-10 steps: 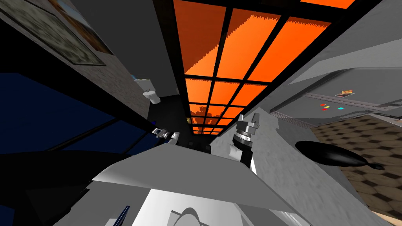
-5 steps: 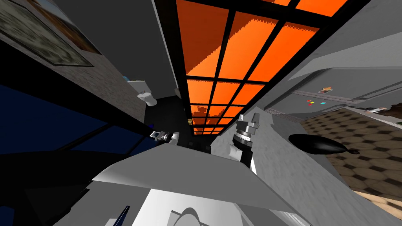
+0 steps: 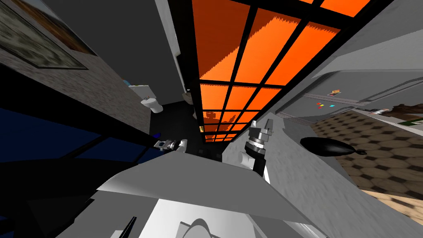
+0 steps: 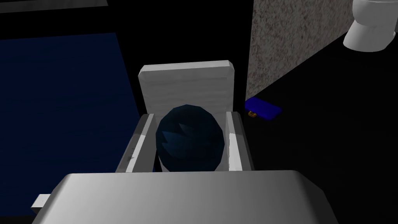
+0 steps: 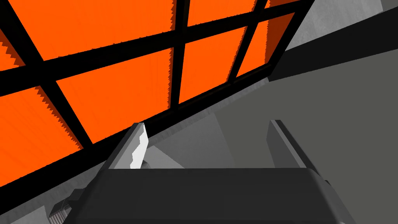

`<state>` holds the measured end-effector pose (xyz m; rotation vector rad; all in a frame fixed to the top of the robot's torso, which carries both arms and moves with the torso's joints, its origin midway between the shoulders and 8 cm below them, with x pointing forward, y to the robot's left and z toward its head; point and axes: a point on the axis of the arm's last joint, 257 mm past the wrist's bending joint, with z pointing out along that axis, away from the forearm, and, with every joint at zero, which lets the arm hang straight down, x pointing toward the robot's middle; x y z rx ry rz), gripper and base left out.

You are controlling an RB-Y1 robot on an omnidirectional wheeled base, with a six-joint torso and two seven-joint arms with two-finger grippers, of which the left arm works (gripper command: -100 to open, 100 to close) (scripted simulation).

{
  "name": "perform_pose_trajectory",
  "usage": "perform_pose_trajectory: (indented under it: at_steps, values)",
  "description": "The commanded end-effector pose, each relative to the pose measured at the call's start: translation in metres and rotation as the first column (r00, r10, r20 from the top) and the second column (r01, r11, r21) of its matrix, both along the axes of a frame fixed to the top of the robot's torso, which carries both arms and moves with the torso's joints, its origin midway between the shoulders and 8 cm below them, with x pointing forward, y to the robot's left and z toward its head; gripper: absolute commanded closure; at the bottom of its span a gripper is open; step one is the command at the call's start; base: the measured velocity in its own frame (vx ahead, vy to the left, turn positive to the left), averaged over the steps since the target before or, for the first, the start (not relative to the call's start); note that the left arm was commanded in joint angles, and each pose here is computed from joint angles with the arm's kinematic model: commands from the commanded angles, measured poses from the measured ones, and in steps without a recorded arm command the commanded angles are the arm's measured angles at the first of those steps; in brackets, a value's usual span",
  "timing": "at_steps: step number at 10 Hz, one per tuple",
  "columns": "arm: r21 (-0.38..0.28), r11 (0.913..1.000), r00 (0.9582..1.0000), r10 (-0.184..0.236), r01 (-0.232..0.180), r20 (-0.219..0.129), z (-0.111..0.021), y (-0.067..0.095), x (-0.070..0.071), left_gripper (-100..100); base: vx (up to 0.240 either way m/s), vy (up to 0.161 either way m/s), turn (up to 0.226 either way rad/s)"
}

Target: Push the door open

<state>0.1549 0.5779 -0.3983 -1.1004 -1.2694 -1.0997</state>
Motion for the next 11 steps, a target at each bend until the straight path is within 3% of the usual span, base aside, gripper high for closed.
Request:
perform_pose_trajectory:
  at_steps: [1, 2, 4, 5, 7, 8, 10, 11]
  values:
    - [0.020, 0.9993, 0.9995, 0.030, -0.031, 0.006, 0.009, 0.009, -0.007, 100, 0.008, 0.136, -0.034]
    - [0.024, 0.9966, 0.9968, 0.079, -0.080, 0.008, 0.010, 0.013, -0.022, 100, 0.019, 0.142, -0.066]
    - [0.024, 0.9966, 0.9968, 0.079, -0.080, 0.008, 0.010, 0.013, -0.022, 100, 0.006, 0.098, -0.023]
    - [0.022, 0.9890, 0.9892, 0.146, -0.146, 0.010, 0.010, 0.014, -0.042, 100, -0.013, 0.137, -0.131]
    - [0.015, 0.9784, 0.9785, 0.206, -0.206, 0.009, 0.007, 0.012, -0.060, 100, -0.004, 0.223, -0.136]
    - [0.008, 0.9700, 0.9700, 0.243, -0.243, 0.008, 0.004, 0.008, -0.072, 100, -0.010, 0.221, -0.082]
    - [0.006, 0.9718, 0.9718, 0.236, -0.236, 0.008, 0.003, 0.007, -0.069, 100, -0.001, 0.106, -0.009]
    - [0.015, 0.9538, 0.9539, 0.300, -0.300, 0.010, 0.006, 0.011, -0.090, 100, -0.021, 0.156, -0.079]
